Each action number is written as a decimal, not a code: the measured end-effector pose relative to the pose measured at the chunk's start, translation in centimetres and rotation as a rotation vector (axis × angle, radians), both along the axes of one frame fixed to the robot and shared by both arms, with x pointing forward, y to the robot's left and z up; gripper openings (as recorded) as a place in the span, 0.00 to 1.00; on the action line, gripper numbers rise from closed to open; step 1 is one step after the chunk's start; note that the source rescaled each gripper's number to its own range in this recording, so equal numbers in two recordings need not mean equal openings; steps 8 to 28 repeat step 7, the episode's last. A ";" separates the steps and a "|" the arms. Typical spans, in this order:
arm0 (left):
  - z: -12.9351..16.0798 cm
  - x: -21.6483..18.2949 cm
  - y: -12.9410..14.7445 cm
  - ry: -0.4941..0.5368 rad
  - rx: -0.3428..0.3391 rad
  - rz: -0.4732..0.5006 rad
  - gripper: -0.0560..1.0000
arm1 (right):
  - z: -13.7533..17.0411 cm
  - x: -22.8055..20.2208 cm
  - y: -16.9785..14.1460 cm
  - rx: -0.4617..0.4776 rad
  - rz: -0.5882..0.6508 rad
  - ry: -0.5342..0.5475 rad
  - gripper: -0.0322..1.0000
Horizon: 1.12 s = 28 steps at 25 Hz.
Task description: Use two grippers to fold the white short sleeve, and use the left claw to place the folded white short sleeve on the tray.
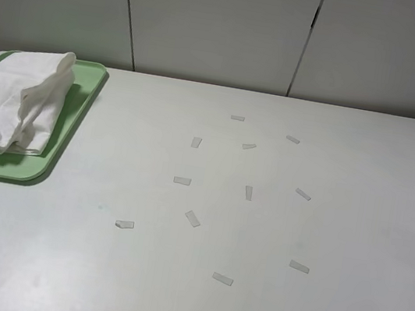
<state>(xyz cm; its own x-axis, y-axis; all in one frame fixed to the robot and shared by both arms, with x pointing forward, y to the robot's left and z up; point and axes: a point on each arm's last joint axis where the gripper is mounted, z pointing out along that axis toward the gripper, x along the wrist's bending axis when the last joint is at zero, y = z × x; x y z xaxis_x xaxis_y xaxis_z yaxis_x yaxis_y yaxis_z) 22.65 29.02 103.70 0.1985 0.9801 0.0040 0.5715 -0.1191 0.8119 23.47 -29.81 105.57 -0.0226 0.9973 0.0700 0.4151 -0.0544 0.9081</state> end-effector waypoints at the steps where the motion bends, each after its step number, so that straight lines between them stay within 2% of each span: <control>1: 0.0 0.0 0.0 0.000 0.000 0.000 1.00 | 0.0 0.0 0.0 0.000 0.000 0.000 1.00; 28: 0.0 0.0 0.0 0.000 0.001 0.000 1.00 | 0.0 0.0 0.0 0.000 0.000 0.000 1.00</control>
